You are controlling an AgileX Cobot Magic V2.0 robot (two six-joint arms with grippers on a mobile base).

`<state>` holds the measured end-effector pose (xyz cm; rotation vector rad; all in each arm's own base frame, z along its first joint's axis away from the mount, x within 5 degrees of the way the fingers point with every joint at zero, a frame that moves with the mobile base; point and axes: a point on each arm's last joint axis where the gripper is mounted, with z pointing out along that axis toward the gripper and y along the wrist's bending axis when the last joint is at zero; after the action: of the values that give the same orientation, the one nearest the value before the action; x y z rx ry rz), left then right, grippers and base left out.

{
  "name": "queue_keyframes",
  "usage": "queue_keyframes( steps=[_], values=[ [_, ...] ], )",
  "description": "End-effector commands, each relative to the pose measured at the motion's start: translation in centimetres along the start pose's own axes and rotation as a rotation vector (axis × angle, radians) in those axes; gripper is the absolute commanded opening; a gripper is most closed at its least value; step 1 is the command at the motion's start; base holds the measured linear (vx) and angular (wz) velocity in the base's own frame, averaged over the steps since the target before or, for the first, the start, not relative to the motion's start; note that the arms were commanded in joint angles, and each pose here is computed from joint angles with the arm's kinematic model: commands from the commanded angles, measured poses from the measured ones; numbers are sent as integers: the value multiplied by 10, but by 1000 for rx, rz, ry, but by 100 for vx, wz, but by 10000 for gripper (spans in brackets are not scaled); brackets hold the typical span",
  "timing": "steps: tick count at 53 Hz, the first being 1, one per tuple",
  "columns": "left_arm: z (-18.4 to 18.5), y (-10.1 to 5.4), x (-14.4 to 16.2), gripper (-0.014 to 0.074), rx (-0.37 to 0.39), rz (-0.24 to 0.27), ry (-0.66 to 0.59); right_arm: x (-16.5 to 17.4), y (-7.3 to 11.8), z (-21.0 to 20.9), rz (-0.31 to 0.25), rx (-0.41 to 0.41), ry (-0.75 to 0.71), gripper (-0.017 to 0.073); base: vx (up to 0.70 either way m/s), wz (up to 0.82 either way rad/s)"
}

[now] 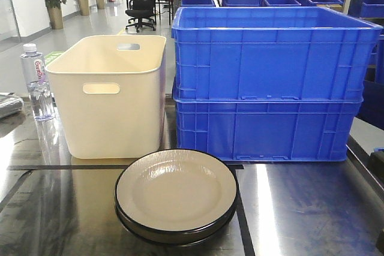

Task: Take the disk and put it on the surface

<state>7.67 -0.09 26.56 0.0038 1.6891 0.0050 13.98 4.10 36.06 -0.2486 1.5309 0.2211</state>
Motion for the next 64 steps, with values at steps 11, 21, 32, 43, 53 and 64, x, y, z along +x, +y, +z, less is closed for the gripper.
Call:
queue_keyframes(
  steps=[11, 21, 32, 43, 53, 64],
  values=[
    [-11, 3, 70, -1, -50, 11, -176, -11, 0, -2, -2, -2, -34, -9, 0, 0],
    [-12, 3, 74, -1, -51, 150, -113, -11, 0, -2, -2, -2, -34, -9, 0, 0],
    [-12, 3, 72, -1, -54, 150, -131, -11, 0, -2, -2, -2, -34, -9, 0, 0],
    [-12, 3, 72, -1, -54, 150, -130, -11, 0, -2, -2, -2, -34, -9, 0, 0],
    [-12, 3, 72, -1, -54, 150, -130, -11, 0, -2, -2, -2, -34, -9, 0, 0],
    [-12, 3, 72, -1, -54, 150, -130, -11, 0, -2, -2, -2, -34, -9, 0, 0]
  ],
)
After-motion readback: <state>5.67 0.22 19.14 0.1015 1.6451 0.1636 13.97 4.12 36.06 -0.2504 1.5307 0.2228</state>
